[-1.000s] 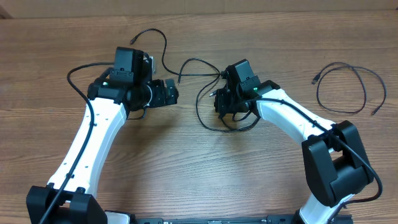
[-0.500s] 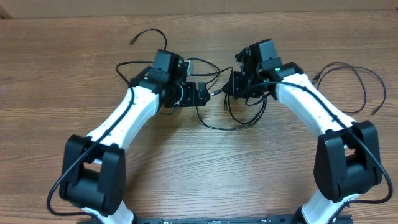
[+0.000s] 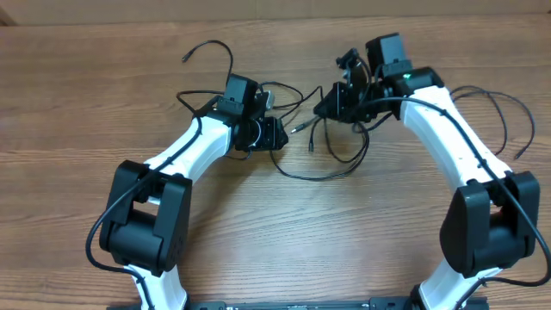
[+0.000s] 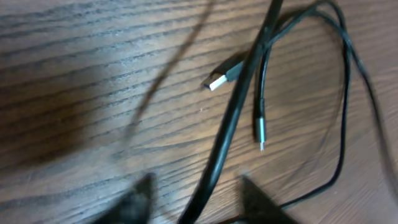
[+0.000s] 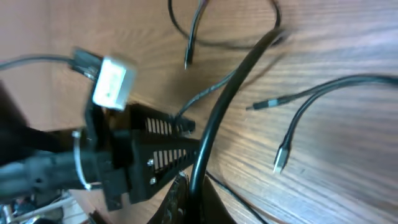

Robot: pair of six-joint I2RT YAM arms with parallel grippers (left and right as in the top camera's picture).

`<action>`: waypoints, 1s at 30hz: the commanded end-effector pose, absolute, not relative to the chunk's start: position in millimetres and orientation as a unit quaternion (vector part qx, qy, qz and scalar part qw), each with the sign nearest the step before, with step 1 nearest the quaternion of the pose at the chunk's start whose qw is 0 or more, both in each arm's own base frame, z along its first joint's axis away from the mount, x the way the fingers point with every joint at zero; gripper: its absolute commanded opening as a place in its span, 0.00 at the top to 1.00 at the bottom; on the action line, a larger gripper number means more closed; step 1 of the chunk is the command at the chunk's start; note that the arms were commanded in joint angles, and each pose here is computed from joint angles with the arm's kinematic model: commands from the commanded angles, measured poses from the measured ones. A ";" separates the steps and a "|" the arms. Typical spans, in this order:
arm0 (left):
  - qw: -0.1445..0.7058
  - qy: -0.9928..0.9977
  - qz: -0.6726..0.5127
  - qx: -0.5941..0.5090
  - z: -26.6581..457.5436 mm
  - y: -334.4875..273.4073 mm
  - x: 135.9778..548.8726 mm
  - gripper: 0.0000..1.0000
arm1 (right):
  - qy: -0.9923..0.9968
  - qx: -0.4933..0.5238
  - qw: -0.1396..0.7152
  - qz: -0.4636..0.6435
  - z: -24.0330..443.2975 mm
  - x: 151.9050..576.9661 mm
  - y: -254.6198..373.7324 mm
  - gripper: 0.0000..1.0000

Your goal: Untangle cables

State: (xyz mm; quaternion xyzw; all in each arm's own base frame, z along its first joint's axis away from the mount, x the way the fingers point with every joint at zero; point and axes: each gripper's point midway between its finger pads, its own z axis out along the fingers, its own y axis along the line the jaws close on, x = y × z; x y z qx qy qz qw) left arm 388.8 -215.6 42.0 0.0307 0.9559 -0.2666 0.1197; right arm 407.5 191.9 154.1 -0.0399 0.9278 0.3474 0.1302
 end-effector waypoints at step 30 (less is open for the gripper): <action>0.145 0.967 -0.186 -0.099 112.5 -30.6 378.4 0.96 | 0.865 0.308 0.396 0.011 367.0 437.3 -147.9 0.96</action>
